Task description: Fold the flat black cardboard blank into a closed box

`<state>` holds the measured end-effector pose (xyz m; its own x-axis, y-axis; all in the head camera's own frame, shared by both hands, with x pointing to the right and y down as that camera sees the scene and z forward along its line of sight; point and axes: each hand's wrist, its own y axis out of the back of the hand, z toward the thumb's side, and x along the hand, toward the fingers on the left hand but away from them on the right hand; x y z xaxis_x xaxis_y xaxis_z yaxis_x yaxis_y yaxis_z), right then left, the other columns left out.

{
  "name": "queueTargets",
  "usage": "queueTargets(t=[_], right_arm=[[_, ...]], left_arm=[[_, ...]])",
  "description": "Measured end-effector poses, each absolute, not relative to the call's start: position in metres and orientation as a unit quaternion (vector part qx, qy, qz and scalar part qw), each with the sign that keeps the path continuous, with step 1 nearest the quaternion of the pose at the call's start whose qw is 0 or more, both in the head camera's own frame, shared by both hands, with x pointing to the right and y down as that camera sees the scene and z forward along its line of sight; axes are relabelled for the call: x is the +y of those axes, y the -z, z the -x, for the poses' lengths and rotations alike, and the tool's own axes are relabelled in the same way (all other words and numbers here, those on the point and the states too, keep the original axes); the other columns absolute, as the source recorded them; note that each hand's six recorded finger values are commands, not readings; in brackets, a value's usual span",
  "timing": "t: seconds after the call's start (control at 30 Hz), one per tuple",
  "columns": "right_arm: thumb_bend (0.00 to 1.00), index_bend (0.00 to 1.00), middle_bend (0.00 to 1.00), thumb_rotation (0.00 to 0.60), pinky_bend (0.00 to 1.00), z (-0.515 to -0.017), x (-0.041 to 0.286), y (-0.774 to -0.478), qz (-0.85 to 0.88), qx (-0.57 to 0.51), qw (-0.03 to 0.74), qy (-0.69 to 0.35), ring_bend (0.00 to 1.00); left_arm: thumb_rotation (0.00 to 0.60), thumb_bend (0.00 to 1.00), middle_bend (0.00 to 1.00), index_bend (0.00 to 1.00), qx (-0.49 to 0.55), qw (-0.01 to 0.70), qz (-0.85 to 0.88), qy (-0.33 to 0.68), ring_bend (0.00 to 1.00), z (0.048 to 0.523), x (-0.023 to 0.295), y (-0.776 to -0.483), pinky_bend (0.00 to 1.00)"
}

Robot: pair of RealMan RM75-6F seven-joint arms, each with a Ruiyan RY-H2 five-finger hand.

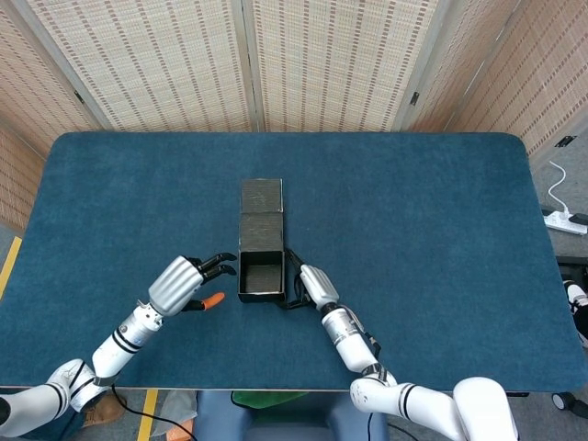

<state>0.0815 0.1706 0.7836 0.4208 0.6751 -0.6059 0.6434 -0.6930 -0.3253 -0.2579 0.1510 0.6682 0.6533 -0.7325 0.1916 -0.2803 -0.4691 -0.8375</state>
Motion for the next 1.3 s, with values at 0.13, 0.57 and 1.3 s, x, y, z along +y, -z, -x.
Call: queueTargets(t=[0.13,0.57,1.3], right_arm=[[0.04,0.00,0.00,0.600,1.00,-0.082,0.176,-0.780,0.844,-0.391,0.014,-0.366,0.62],[0.00,0.00,0.00,0.600,1.00,-0.103,0.187,-0.769,0.845,-0.385,0.017,-0.371,0.60],[0.01,0.00,0.04,0.600,1.00,-0.149,0.123,-0.640,0.838,-0.463,0.117,-0.264,0.60]], left_arm=[[0.600,0.30,0.30,0.35,0.322,0.379,0.817,0.292,0.76,0.266,0.149,-0.670,0.80],[0.600,0.20,0.04,0.00,0.324,0.275,0.832,0.358,0.65,0.280,0.152,-0.697,0.78],[0.600,0.19,0.00,0.00,0.361,-0.075,0.849,0.377,0.59,0.256,0.157,-0.772,0.80]])
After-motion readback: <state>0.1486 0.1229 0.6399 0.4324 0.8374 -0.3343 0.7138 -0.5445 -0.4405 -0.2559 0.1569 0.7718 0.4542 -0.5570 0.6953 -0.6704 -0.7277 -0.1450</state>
